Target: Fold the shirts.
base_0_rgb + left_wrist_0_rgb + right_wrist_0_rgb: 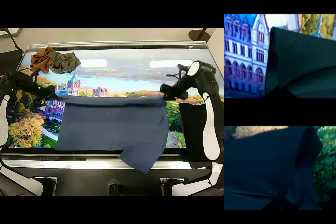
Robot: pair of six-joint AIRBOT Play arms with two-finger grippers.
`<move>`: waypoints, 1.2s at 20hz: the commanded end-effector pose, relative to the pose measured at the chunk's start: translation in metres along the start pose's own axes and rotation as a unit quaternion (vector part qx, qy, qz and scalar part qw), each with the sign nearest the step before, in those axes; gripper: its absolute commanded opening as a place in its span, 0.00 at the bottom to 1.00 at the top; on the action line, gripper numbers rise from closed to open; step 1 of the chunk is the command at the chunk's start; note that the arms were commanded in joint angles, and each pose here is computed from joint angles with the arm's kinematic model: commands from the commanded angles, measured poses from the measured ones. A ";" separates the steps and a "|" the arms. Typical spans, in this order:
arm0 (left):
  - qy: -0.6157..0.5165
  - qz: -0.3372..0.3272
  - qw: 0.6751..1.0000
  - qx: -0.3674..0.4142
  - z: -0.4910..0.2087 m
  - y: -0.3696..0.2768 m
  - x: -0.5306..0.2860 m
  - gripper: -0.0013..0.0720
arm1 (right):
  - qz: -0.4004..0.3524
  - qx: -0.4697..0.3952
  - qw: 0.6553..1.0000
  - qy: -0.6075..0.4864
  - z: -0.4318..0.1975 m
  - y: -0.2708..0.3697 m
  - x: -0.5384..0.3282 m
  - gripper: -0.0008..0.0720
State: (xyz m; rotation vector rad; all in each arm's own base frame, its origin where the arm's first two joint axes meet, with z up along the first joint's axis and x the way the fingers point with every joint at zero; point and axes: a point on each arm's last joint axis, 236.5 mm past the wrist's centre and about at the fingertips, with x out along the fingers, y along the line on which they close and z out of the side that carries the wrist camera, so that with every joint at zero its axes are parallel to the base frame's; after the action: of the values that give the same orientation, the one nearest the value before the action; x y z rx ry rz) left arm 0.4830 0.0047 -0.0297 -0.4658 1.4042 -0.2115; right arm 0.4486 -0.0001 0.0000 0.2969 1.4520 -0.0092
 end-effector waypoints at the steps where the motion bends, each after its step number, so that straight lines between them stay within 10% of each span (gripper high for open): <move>1: 0.115 0.001 0.993 -0.008 -0.052 0.014 -0.002 0.05 | 0.000 0.005 0.996 0.088 -0.047 -0.004 0.021 0.06; 10: 0.206 0.011 0.978 -0.011 -0.088 0.017 0.007 0.08 | 0.032 0.051 0.993 0.100 -0.062 0.006 0.055 0.07; 12: 0.219 0.009 0.976 -0.012 -0.094 0.015 0.001 0.64 | 0.037 0.061 0.994 0.081 -0.055 0.008 0.052 0.54; 24: 0.156 0.063 0.982 -0.087 -0.217 0.039 -0.019 0.64 | -0.003 0.058 0.995 0.081 -0.109 -0.064 -0.025 0.61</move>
State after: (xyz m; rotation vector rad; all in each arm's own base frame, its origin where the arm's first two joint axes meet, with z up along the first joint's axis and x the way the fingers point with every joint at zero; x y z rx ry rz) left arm 0.3099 0.0115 -0.0185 -0.4910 1.7844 -0.1165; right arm 0.3471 -0.0355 -0.0003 0.4087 1.6148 -0.0552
